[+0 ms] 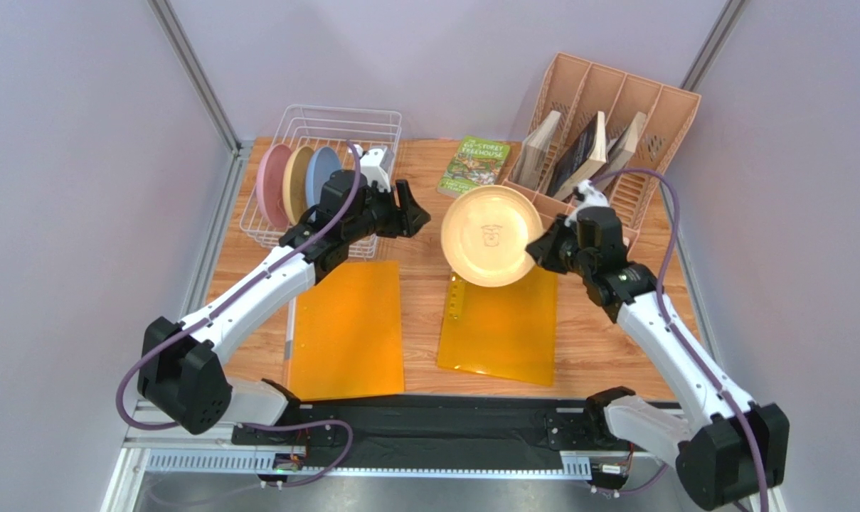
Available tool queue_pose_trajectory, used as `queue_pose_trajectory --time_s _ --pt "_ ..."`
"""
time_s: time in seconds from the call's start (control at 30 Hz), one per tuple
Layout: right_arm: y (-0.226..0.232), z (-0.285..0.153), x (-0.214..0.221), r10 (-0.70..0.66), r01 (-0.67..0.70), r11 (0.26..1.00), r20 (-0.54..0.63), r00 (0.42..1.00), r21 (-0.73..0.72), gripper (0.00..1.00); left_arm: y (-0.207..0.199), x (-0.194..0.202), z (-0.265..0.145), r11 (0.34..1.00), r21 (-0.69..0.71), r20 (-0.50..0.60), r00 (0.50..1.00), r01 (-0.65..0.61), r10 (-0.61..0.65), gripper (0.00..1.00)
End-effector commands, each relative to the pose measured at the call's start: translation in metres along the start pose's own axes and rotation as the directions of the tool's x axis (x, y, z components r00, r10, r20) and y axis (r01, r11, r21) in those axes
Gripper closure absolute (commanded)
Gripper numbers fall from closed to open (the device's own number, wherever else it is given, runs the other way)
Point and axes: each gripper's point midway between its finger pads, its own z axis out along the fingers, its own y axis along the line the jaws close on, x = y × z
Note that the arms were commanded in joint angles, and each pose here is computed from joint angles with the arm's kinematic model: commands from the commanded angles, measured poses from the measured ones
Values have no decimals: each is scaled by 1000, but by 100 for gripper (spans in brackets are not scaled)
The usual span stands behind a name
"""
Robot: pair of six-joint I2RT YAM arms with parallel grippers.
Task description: Unload the plates from the dish rack
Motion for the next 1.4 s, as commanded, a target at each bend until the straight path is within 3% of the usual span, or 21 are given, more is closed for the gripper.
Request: queue_pose_trajectory --time_s 0.0,0.1,0.13,0.2,0.37,0.47,0.67,0.8,1.07,1.37 --pt "-63 -36 14 195 -213 949 101 976 232 100 -2 -21 -12 998 -15 71 995 -62 63 35" --pt "-91 -58 31 220 -254 897 132 966 361 100 0 -18 -15 996 -25 54 995 -87 88 35" --pt "-101 -70 32 249 -309 862 196 948 401 100 1 -16 -16 995 -28 46 995 -91 92 35" --pt "-116 -88 51 294 -358 800 205 934 482 100 2 -15 -19 995 -33 44 994 -99 101 35" --pt "-144 -133 72 405 -578 634 416 814 514 100 7 -7 -23 993 -50 19 994 -106 107 36" --pt "-155 -152 73 396 -638 588 510 763 497 100 9 1 -26 993 -44 5 994 -105 106 36" --pt "-171 -160 74 337 -620 509 525 782 597 100 7 2 -29 994 -34 1 994 -105 106 36" --pt "-198 -163 81 233 -578 405 532 814 708 100 6 3 -29 994 -31 -1 995 -104 104 36" --pt "-203 -126 100 277 -548 424 473 837 721 100 10 6 -26 994 -37 -13 994 -108 107 36" --pt "-224 -115 88 252 -539 382 477 842 750 100 14 9 -22 991 -54 -31 993 -119 117 36"
